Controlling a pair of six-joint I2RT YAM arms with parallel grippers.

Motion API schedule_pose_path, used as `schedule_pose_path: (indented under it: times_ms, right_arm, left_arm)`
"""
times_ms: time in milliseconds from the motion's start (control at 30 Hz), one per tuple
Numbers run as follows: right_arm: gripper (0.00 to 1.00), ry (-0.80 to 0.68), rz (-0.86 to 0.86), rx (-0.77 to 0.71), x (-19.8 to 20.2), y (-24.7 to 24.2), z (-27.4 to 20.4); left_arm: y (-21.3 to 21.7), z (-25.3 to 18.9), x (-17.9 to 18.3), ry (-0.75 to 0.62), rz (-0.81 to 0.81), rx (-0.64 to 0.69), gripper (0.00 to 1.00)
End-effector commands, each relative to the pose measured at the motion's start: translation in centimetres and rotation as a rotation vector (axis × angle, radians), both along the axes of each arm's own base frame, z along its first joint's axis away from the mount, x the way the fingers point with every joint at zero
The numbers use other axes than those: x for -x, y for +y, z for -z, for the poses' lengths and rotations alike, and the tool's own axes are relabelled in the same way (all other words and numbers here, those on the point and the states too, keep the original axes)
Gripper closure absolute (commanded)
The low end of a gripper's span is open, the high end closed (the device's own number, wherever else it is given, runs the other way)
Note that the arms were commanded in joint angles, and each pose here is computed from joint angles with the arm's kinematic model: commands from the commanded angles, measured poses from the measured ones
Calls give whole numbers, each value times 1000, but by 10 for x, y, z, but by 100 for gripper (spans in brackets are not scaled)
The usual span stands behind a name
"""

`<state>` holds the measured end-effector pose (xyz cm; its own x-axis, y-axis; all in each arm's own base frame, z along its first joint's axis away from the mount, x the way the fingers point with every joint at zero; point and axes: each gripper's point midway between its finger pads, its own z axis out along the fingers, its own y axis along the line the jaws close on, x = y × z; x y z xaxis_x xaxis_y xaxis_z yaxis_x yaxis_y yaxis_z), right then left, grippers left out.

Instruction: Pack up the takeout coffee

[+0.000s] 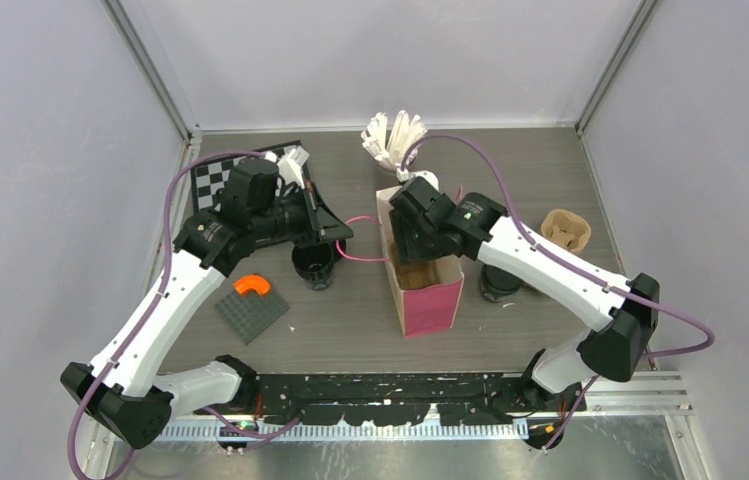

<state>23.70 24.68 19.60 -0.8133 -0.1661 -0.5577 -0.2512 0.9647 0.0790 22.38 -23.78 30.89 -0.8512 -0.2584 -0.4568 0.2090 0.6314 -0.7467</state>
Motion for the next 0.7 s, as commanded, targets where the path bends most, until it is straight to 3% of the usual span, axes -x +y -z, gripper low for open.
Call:
schedule_pose_path:
  times_ms: [0, 100, 333, 433, 500, 600, 667]
  right_arm:
    - [41, -74, -44, -210, 4, 23, -69]
    - [39, -112, -29, -284, 5, 23, -94]
    - [20, -255, -7, -454, -1, 26, -160]
    - [20, -314, 20, -480, -5, 18, -187]
    - [20, -354, 34, -502, -6, 13, -202]
    - [20, -410, 43, -550, -6, 8, -222]
    - [20, -452, 54, -584, -6, 4, -235]
  left_arm:
    - [6, -17, 2, -66, 20, -21, 96]
    - [6, -15, 1, -68, 25, -39, 96]
    - [6, -23, -6, -121, 27, -50, 94]
    - [1, -30, -10, -137, 40, -30, 89]
    - [-2, -34, -11, -140, 46, -17, 80]
    - [-4, -42, -12, -151, 42, 8, 57]
    - [-3, -48, -12, -156, 34, 15, 46]
